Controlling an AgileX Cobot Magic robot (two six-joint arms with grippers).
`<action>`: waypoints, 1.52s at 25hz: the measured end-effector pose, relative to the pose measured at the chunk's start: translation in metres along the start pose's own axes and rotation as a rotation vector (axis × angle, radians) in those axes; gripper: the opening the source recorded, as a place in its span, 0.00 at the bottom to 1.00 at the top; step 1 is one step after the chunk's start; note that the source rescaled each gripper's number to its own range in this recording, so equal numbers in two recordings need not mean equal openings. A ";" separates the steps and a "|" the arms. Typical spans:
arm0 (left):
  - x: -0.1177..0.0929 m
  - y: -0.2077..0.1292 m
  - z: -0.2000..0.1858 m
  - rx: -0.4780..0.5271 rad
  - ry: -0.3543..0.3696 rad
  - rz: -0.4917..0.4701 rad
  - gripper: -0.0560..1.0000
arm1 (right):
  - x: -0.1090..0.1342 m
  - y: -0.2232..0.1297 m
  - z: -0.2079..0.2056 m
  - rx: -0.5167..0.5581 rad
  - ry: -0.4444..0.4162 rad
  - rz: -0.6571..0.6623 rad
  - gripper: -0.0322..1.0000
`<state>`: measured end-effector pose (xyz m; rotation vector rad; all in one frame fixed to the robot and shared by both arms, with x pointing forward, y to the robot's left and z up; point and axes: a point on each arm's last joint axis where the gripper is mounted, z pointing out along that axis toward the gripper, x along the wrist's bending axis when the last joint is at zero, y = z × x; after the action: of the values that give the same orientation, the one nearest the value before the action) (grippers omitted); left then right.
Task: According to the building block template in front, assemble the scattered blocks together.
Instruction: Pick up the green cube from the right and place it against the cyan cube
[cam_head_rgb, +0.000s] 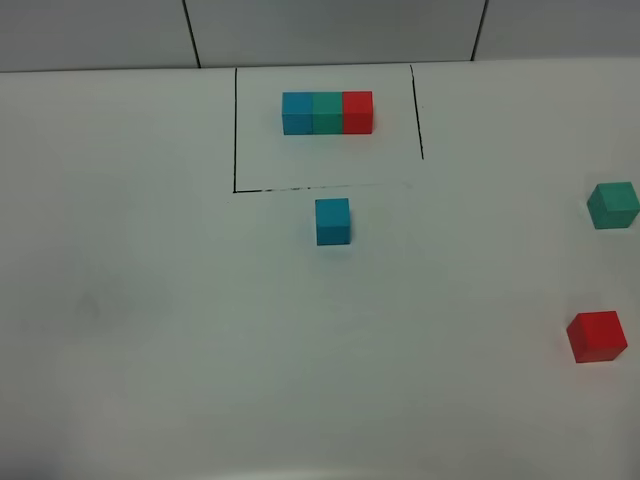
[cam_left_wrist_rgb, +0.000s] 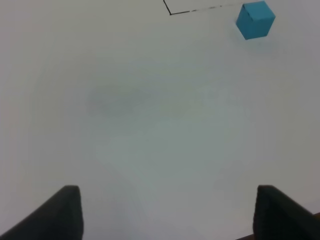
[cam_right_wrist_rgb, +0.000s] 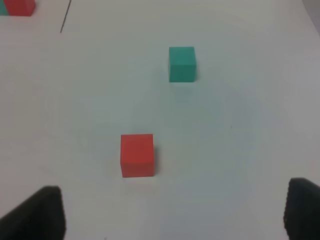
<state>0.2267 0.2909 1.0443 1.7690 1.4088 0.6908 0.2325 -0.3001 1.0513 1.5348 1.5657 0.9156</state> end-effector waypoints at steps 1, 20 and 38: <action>0.000 -0.001 -0.001 -0.005 0.000 0.001 0.67 | 0.000 0.000 0.000 0.000 0.000 0.000 0.84; -0.001 -0.002 -0.001 -0.015 0.026 -0.016 0.67 | 0.000 0.000 0.000 0.000 0.000 0.000 0.84; -0.001 -0.001 -0.001 -0.017 0.072 -0.048 0.67 | 0.000 0.000 0.000 0.000 0.000 0.001 0.84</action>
<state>0.2250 0.2899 1.0437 1.7069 1.4842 0.7458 0.2325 -0.3001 1.0513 1.5357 1.5651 0.9161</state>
